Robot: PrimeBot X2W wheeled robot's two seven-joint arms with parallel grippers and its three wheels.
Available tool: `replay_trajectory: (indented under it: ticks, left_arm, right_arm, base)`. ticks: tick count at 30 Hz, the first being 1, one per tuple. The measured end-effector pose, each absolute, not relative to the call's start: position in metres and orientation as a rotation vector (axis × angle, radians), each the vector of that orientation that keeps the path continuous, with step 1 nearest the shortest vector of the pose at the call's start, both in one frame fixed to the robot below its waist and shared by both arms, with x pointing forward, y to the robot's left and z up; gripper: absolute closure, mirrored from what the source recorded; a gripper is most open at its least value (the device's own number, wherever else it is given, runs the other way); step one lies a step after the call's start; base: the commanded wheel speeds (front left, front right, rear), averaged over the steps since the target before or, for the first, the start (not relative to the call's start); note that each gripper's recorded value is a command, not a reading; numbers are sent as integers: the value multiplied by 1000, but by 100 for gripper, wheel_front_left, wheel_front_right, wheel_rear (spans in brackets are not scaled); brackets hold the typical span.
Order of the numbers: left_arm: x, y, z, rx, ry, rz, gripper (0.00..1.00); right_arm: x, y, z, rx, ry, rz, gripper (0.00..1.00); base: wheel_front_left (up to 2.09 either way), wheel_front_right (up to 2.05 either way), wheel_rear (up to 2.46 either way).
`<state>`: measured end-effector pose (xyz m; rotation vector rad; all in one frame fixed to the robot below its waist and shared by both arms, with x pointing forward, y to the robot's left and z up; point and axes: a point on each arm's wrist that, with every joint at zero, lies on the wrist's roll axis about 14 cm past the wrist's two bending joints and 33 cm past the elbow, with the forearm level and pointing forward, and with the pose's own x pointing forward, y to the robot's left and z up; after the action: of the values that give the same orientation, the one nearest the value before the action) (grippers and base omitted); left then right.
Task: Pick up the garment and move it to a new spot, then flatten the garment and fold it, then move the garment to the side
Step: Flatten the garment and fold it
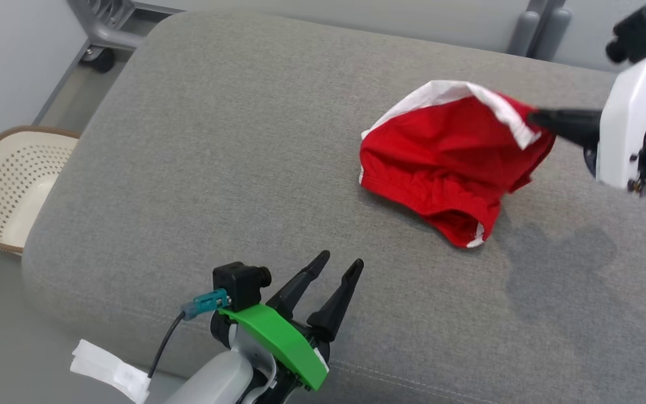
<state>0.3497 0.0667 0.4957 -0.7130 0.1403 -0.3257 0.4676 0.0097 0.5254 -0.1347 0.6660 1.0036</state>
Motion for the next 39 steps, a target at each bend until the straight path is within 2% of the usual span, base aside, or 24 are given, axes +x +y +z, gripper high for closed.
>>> replay_trajectory:
  ticks: [5, 10, 12, 18, 29, 39]
  left_arm:
    - [362, 61, 496, -662, 162, -385, 0]
    - [380, 65, 501, -605, 150, -410, 0]
    - [394, 64, 506, -574, 139, -432, 0]
    - [406, 48, 503, -572, 172, -488, 0]
    - [396, 12, 424, -545, 481, -568, 0]
    - [409, 3, 431, -591, 445, -578, 0]
  right_arm:
    - [432, -27, 478, -97, 825, 971, 100]
    - [414, -62, 453, -70, 896, 906, 100]
    - [405, -85, 439, -20, 915, 832, 100]
    - [412, -111, 439, 53, 844, 725, 100]
    - [414, -154, 404, 102, 833, 587, 100]
    - [418, -148, 387, 100, 839, 605, 100]
  base:
    - [0, 0, 0]
    - [0, 0, 0]
    - [0, 0, 0]
    - [0, 0, 0]
    - [0, 0, 0]
    - [0, 0, 0]
